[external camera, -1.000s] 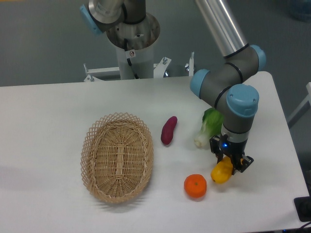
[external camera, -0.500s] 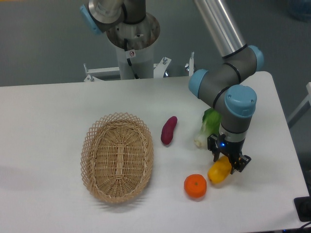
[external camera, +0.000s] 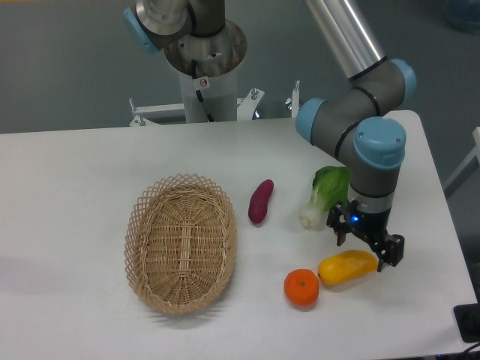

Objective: Place the mango on the table
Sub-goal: 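Open the gripper to release the mango and lift away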

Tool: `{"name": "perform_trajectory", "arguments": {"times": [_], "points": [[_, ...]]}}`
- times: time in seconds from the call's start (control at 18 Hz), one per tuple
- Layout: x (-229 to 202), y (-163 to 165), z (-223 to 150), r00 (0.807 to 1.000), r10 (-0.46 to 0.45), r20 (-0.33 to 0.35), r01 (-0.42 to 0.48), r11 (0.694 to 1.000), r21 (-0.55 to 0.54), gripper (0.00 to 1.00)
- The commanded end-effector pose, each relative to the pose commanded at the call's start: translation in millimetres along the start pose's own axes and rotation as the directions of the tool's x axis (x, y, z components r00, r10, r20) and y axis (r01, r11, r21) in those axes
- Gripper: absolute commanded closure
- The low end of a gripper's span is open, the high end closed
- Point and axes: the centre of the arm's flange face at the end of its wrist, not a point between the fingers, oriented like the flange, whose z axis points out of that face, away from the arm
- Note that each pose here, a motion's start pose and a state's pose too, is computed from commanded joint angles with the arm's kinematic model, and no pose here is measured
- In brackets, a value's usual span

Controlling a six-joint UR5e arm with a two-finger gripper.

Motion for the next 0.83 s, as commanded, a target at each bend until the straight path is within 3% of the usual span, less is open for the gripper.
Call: {"name": "perform_trajectory", "arguments": {"times": [0.22, 0.39, 0.67, 0.83], "points": [[-13.9, 8.9, -49.3, 0.996, -0.006, -0.086, 0.005, 1.0, -0.014, 0.0], [-16.4, 30.8, -72.2, 0.988, 0.036, -0.15, -0.04, 0.999, -0.022, 0.0], [-15.2, 74.0, -96.1, 0.979, 0.073, -0.189, -0.079, 0.997, -0.021, 0.0], [-13.3, 79.7, -97.9, 0.977, 0.076, -0.2, -0.082, 0.996, -0.019, 0.0]]}}
